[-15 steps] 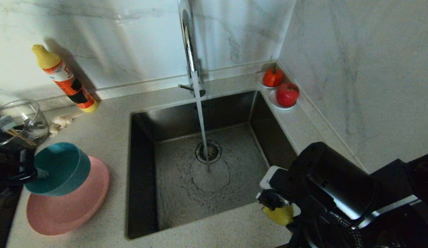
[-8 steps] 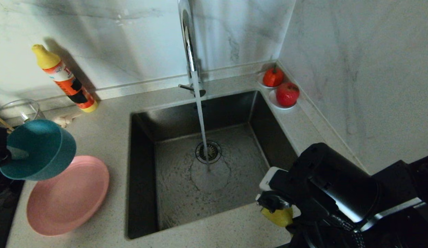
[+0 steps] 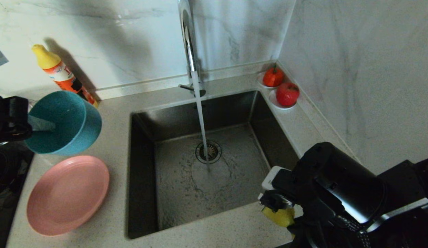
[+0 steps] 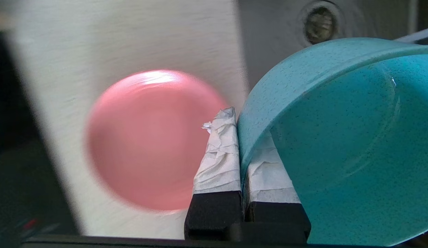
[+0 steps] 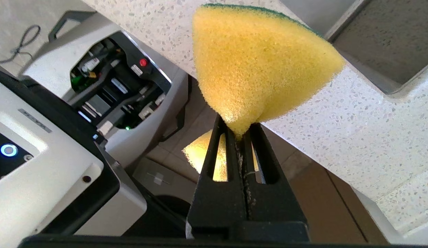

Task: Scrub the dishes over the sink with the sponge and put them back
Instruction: Wash the bowl

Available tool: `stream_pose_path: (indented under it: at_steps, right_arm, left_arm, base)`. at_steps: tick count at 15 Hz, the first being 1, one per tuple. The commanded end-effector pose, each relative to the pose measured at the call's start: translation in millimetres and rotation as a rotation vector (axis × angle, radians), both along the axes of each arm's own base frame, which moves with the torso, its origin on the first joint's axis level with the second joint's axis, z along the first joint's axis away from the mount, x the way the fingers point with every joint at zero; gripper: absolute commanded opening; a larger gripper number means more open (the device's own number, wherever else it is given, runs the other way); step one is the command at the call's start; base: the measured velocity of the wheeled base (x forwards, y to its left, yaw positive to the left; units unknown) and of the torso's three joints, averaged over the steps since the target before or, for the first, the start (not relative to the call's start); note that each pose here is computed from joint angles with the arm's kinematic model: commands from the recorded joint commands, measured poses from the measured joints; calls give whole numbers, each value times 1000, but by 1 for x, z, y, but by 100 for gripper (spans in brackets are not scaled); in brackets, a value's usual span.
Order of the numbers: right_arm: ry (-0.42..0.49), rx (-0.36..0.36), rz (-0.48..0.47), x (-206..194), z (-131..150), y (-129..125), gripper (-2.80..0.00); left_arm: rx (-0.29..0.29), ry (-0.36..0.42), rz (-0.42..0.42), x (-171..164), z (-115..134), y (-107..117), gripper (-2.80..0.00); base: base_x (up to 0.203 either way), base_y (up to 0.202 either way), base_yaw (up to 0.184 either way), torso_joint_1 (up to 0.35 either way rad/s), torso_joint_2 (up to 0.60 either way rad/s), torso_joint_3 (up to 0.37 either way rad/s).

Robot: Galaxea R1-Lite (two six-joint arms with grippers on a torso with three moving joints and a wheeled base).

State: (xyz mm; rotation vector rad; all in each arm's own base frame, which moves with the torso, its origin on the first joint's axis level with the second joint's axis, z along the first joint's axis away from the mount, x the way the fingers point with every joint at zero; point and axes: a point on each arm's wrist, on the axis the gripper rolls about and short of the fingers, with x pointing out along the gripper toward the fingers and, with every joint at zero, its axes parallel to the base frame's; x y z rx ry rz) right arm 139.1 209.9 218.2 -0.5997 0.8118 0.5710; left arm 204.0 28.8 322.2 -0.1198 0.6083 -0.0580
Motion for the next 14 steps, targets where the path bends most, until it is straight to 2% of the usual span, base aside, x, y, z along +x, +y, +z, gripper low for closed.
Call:
stream_pose_path:
  at_steps: [1,3,5,7,11,14]
  right_arm:
    - [-12,21,-7,-2,6,-4,-280]
    - [-20,38,-12,-3,11,-8,-280]
    - [-25,55,-13,-4,15,-11,-280]
    - [-29,66,-15,-5,17,-13,-280]
    - [-30,69,-18,-5,18,-15,-280]
    - [-23,81,-21,-4,19,-17,-280]
  left_arm:
    - [-40,78,-49,42,-14,-17,-280]
    - [-73,91,-78,63,-15,-40,-280]
    - [-57,114,-83,77,-21,-63,-280]
    - [-92,124,-45,92,-31,-87,-280]
    - [-187,128,43,112,-45,-113,-280]
    - [-209,137,101,122,-51,-123,-280]
  base:
    - [0,0,0,0,0,0]
    - [0,0,0,0,0,0]
    - [0,0,0,0,0,0]
    - [0,0,0,0,0,0]
    - [0,0,0,0,0,0]
    - [0,0,0,0,0,0]
